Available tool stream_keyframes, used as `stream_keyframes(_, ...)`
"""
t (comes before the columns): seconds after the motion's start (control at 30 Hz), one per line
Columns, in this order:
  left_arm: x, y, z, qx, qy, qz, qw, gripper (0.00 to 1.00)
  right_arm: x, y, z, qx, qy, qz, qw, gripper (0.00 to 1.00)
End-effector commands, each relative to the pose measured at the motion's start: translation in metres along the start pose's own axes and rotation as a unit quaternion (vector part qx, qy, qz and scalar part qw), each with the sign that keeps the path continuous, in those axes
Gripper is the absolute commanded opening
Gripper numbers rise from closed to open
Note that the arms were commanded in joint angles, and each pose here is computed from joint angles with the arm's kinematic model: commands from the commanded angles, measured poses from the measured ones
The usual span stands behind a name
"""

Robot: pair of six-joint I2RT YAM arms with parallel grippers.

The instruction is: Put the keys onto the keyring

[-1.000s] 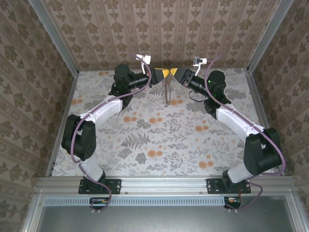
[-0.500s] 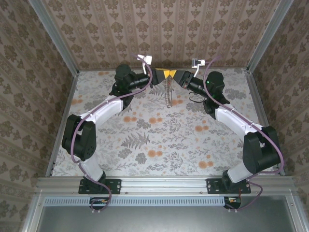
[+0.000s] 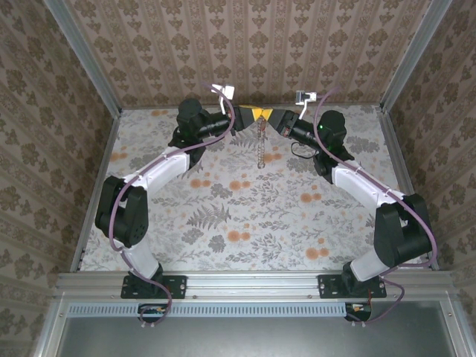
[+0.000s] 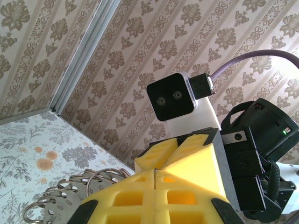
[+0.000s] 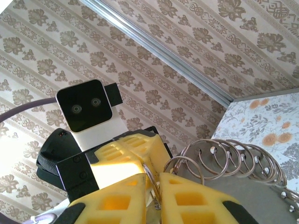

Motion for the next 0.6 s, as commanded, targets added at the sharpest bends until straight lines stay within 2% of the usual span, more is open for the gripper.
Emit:
stream_keyframes(0.0, -0.028, 0.0, 0.024, -0.027, -0.054, -0.027, 0.998, 0.0, 0.001, 0.0, -0.004, 0.009, 0.003, 0.015, 1.0, 0.1)
stream_keyframes(0.07, -0.027, 0.0, 0.024, -0.027, -0.054, -0.027, 0.998, 0.0, 0.001, 0.001, -0.005, 0.009, 0.003, 0.014, 1.0, 0.04)
stream_keyframes(0.2, -0.028, -0.001, 0.023, -0.026, -0.054, -0.028, 0.998, 0.0, 0.001, 0.001, -0.005, 0.009, 0.003, 0.015, 1.0, 0.0)
stream_keyframes(0.4, -0.029, -0.001, 0.024, -0.02, -0.057, -0.03, 0.998, 0.0, 0.003, -0.001, -0.003, 0.014, 0.012, 0.016, 1.0, 0.0)
stream_keyframes(0.43, -0.029, 0.0, 0.025, -0.018, -0.059, -0.027, 0.998, 0.03, 0.004, -0.001, -0.002, 0.016, 0.015, 0.014, 1.0, 0.0)
stream_keyframes(0.57, -0.031, 0.007, 0.033, -0.009, -0.076, -0.016, 0.997, 0.24, 0.006, 0.001, 0.002, 0.034, 0.041, 0.007, 0.999, 0.0)
Point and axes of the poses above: each hand's point on the last joint's axis, 136 mm out from that joint toward the fingers, its own y axis back along the fingers, its own x axis along the line the jaws close on, z = x × y, the point moved 9 cm from there along y, back along the fingers, and after that the axes turned 2 degrees about y, right-handed, at the moved point
